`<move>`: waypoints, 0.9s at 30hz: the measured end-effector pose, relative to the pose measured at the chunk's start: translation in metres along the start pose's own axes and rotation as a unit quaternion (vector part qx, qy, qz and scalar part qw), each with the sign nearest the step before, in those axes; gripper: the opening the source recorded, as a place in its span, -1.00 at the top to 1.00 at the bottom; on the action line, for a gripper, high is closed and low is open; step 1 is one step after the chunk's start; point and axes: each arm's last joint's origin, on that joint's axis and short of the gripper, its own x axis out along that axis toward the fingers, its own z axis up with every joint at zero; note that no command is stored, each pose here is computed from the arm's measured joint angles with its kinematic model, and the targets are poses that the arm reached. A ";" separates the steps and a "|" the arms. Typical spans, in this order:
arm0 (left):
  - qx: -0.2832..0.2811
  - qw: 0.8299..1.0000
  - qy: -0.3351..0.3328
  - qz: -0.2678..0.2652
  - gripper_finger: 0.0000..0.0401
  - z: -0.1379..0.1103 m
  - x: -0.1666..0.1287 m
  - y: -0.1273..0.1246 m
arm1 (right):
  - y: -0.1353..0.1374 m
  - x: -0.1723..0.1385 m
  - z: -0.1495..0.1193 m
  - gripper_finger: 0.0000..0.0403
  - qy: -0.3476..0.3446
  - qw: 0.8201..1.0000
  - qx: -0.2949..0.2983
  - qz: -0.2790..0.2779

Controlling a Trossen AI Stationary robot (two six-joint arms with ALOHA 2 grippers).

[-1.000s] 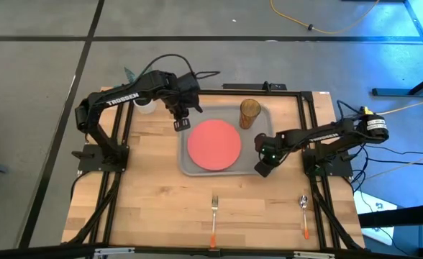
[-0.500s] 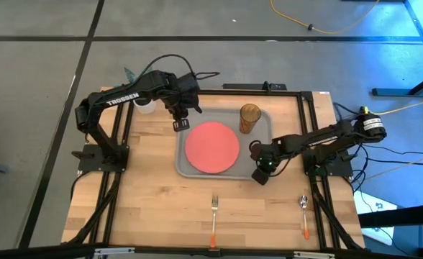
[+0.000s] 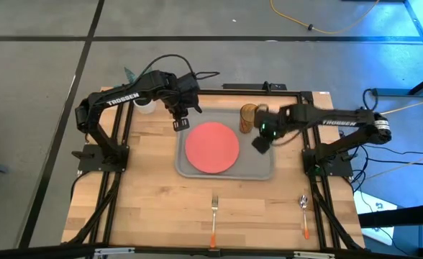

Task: Pick and place plate/cup/fork/spoon on tray
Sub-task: Adjust the brown cup

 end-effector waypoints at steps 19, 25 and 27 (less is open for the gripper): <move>0.019 1.000 -0.001 -0.004 1.00 0.000 0.000 0.000 | -0.107 -0.016 0.074 0.40 -0.059 0.987 0.146 0.036; 0.023 1.000 -0.001 -0.004 1.00 0.000 0.000 0.000 | -0.106 0.009 0.086 0.40 -0.022 0.993 0.101 0.055; 0.023 1.000 -0.001 -0.004 1.00 0.000 0.000 0.000 | -0.106 0.019 0.089 0.40 -0.009 0.995 0.089 0.048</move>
